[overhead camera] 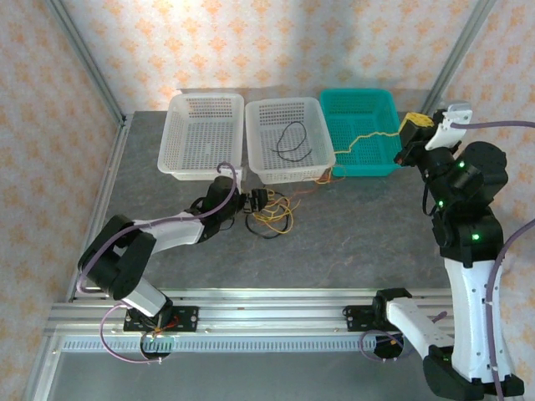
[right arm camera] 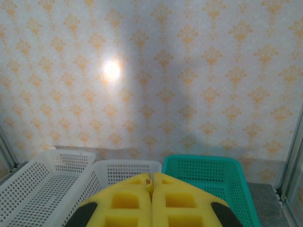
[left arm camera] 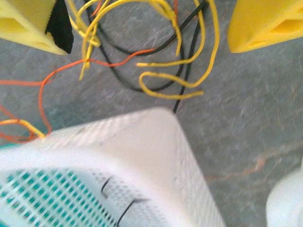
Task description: Untangle the cables
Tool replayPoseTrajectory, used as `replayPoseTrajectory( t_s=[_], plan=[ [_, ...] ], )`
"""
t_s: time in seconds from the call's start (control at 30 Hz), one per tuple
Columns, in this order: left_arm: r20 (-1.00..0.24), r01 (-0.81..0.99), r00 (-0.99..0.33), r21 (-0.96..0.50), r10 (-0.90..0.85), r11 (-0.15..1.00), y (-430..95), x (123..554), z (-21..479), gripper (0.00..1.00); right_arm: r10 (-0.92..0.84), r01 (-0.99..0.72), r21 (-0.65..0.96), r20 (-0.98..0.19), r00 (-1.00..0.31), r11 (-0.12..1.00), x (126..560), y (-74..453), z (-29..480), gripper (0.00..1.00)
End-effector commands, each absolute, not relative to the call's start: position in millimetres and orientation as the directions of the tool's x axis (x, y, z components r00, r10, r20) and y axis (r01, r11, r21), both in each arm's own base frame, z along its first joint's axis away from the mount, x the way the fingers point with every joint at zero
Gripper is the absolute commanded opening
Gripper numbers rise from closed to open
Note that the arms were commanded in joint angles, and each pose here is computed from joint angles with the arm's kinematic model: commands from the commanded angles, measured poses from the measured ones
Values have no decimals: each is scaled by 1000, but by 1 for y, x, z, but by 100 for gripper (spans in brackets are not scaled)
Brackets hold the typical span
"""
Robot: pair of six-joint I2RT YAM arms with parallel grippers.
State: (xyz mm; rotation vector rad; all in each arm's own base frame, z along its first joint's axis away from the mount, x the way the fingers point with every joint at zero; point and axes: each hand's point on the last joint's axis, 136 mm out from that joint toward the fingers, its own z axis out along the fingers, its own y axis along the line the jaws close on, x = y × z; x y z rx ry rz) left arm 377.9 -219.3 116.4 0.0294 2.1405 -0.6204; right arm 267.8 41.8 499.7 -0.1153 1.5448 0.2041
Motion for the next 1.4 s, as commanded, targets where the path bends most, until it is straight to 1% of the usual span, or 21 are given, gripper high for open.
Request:
replayPoseTrajectory(
  t_s=[0.0,0.17,0.37,0.53,0.7,0.83,0.97,1.13,1.23,1.3,1.37],
  plan=[
    [-786,276,-595,-396,-168,876,-224,384,132,86,38,-254,33,-999,16,967,265,51,504,0],
    [-766,244,-618,-401,-178,883,-228,399,121,80,58,-287,89,-992,-115,954,290,60,461,0],
    [-753,200,-624,-411,-207,890,-237,425,114,80,72,-314,139,-974,-214,939,305,69,427,0],
    [-752,144,-618,-395,-229,907,-238,447,113,80,59,-333,156,-957,-284,930,308,76,406,0],
    [-752,115,-606,-404,-258,907,-234,457,119,83,64,-280,135,-967,-249,951,303,67,413,0],
    [-759,129,-597,-411,-260,902,-229,450,129,83,45,-218,94,-974,-222,971,299,54,424,0],
    [-779,169,-571,-422,-260,891,-223,432,148,87,2,-254,57,-977,-212,966,287,57,433,0],
    [-806,171,-531,-404,-261,899,-201,412,168,89,-28,-296,32,-980,-196,955,275,63,440,0],
    [-833,249,-500,-401,-237,882,-201,403,192,89,-32,-334,37,-980,-196,942,274,69,439,0],
    [-857,364,-480,-391,-190,845,-216,396,213,89,-30,-365,45,-980,-197,930,275,75,438,0],
    [-873,492,-470,-383,-132,782,-235,388,233,89,-27,-391,51,-981,-193,919,276,80,438,0]
  ],
)
